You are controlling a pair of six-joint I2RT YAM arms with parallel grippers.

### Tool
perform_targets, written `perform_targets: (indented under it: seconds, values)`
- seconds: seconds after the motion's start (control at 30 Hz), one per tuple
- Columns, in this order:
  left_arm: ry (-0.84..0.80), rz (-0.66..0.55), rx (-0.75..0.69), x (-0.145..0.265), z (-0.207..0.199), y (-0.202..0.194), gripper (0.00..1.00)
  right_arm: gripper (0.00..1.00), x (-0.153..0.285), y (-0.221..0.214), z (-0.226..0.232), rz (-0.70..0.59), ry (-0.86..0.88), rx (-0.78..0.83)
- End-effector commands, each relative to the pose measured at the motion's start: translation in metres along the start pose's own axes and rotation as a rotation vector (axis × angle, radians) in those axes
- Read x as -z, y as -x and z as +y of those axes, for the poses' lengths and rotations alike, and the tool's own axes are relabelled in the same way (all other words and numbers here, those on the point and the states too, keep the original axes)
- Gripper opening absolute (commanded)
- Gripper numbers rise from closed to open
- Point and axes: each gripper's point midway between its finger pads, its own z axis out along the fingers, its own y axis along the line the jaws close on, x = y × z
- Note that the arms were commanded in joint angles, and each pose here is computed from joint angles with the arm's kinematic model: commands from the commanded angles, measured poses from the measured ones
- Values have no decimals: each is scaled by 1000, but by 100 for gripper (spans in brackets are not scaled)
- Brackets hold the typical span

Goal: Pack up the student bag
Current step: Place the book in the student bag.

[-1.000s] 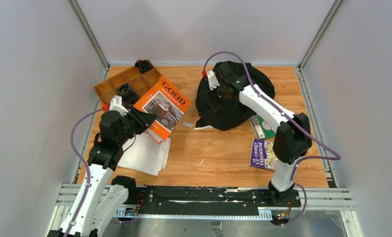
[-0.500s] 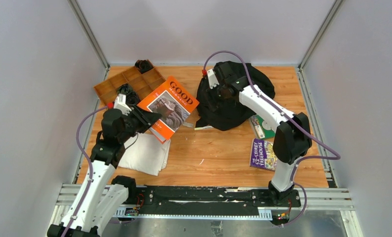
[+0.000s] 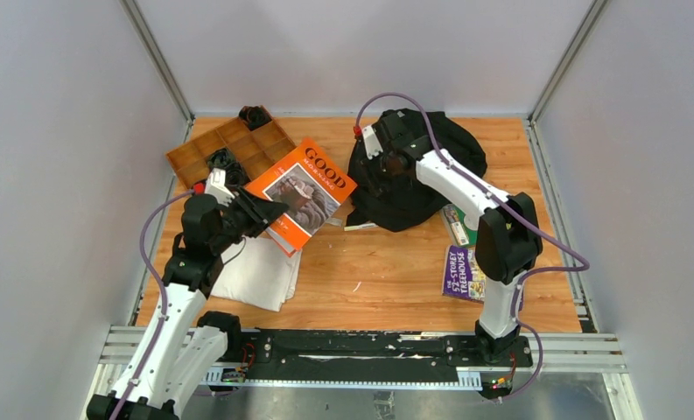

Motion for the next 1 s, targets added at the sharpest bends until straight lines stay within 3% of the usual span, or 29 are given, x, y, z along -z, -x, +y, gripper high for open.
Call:
perform_targets:
  seconds: [0.0, 0.07, 0.1, 0.17, 0.27, 0.43, 0.67, 0.97]
  values:
    - [-88, -23, -22, 4, -22, 9, 21, 47, 3, 15, -5, -32, -27, 10]
    - [-98, -17, -20, 4, -24, 8, 21, 39, 1, 15, -5, -28, -26, 12]
    - [-109, -13, -23, 4, -26, 8, 21, 29, 1, 15, -6, -25, -31, 15]
    - [-133, 0, -24, 5, -32, 7, 21, 0, 5, 16, -14, -14, -69, 33]
    - [-150, 17, -43, 5, -37, 7, 21, 0, 26, 27, -23, -35, -123, 44]
    - [-296, 106, -29, -5, -63, 1, 21, 0, 81, 62, -19, -220, -139, -14]
    - [-293, 171, 58, -29, -65, 5, 19, 0, 125, 85, -12, -395, -114, -111]
    - [-261, 263, 170, -73, -57, 1, 16, 0, 129, 103, -12, -447, -106, -149]
